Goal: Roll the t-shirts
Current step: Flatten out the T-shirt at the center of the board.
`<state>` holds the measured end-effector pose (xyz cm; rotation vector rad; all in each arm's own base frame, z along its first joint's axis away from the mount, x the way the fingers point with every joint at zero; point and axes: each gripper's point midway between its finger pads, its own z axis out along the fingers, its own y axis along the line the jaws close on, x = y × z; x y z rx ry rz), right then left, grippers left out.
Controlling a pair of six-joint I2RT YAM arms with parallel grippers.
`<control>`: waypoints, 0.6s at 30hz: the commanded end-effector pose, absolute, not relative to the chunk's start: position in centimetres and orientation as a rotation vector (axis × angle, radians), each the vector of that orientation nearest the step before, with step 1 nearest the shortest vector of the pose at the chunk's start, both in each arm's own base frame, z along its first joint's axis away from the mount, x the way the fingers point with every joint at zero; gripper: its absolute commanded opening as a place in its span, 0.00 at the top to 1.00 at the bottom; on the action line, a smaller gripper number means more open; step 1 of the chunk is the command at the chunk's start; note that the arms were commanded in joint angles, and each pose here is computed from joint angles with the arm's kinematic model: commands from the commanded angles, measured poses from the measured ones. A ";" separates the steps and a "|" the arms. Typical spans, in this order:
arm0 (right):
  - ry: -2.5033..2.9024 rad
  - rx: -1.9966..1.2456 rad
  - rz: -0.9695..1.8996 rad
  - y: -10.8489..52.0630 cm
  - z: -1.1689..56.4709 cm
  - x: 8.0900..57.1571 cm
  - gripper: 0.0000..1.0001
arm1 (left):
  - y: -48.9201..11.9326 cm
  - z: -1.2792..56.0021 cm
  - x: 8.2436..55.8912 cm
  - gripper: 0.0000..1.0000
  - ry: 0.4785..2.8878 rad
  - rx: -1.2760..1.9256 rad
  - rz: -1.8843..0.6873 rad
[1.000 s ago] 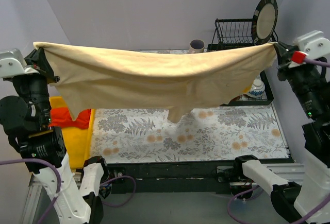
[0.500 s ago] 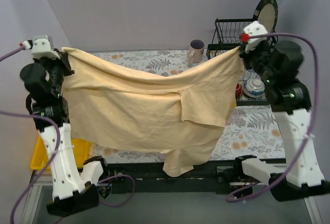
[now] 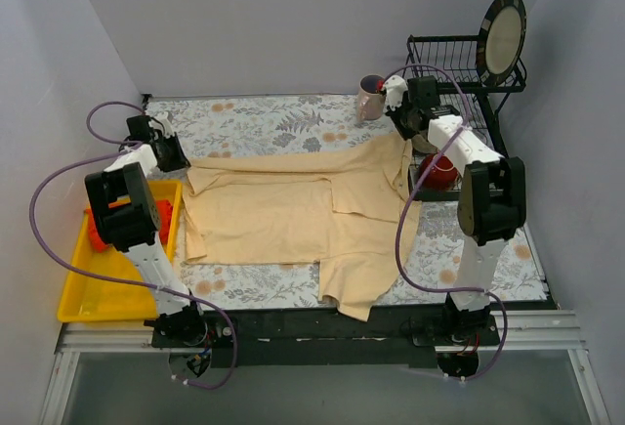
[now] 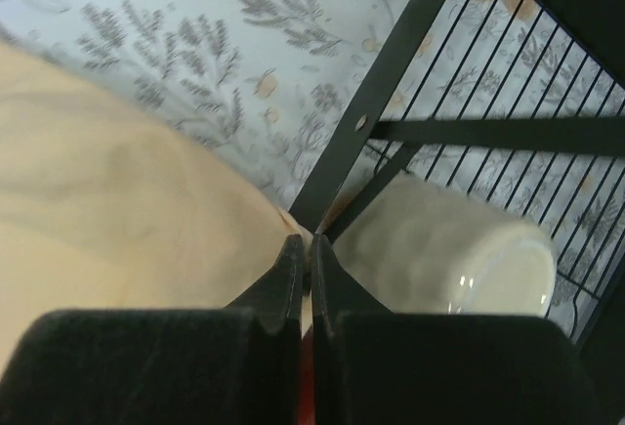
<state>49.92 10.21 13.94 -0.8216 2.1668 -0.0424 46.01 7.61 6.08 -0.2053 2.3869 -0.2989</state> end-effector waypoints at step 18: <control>2.080 -0.681 -0.338 8.1 16.7 61.3 0.55 | 13.3 11.0 56.8 0.62 2.144 -0.157 -0.023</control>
